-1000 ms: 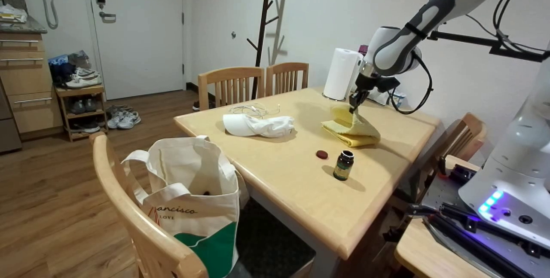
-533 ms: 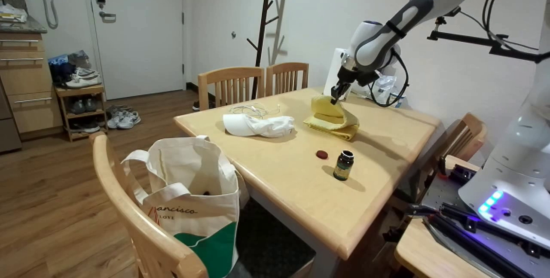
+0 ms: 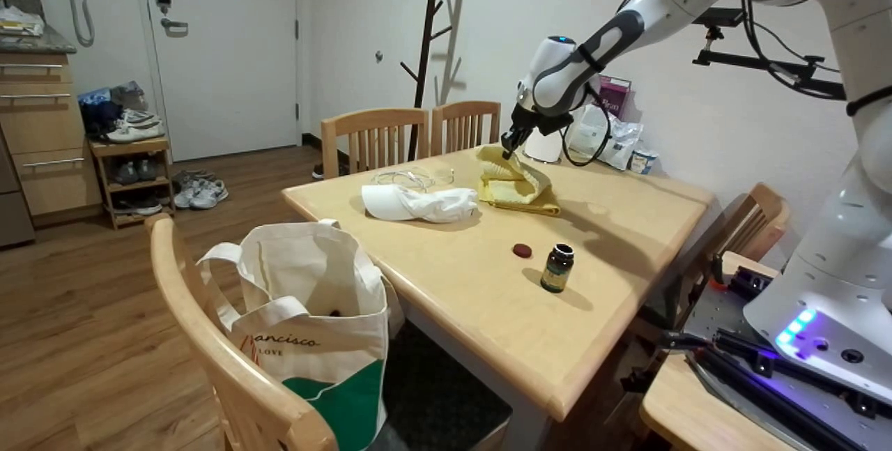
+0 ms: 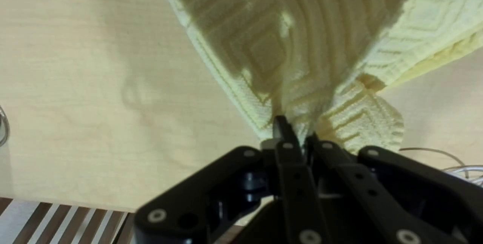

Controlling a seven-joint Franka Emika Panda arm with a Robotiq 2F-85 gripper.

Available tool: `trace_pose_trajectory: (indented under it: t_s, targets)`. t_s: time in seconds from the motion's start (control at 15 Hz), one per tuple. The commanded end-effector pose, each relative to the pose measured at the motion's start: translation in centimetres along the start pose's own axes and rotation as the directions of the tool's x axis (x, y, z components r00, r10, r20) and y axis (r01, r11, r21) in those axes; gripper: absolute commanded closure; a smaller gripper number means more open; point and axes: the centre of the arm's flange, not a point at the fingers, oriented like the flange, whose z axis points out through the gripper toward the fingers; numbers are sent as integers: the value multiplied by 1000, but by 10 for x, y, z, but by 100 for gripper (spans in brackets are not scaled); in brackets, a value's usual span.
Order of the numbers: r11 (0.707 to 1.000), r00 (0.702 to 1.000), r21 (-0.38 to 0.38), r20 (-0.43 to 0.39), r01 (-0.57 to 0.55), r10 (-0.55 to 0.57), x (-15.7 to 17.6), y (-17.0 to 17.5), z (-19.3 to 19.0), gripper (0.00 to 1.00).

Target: Use the towel to wipe the table

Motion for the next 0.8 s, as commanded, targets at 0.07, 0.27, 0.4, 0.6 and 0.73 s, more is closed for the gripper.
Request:
trace_pose_trajectory:
  t_s: [0.07, 0.27, 0.4, 0.6, 0.73]
  targets:
    - [998, 998, -50, 59, -26, 29, 46, 3, 40, 99]
    - [998, 987, -51, 152, -35, 42, 37, 3, 72, 99]
    - [999, 976, -38, 216, -28, 35, 21, -3, 93, 99]
    - [999, 962, -26, 270, -19, 26, -5, -1, 100, 99]
    - [999, 955, -26, 293, -26, 33, -20, 1, 95, 99]
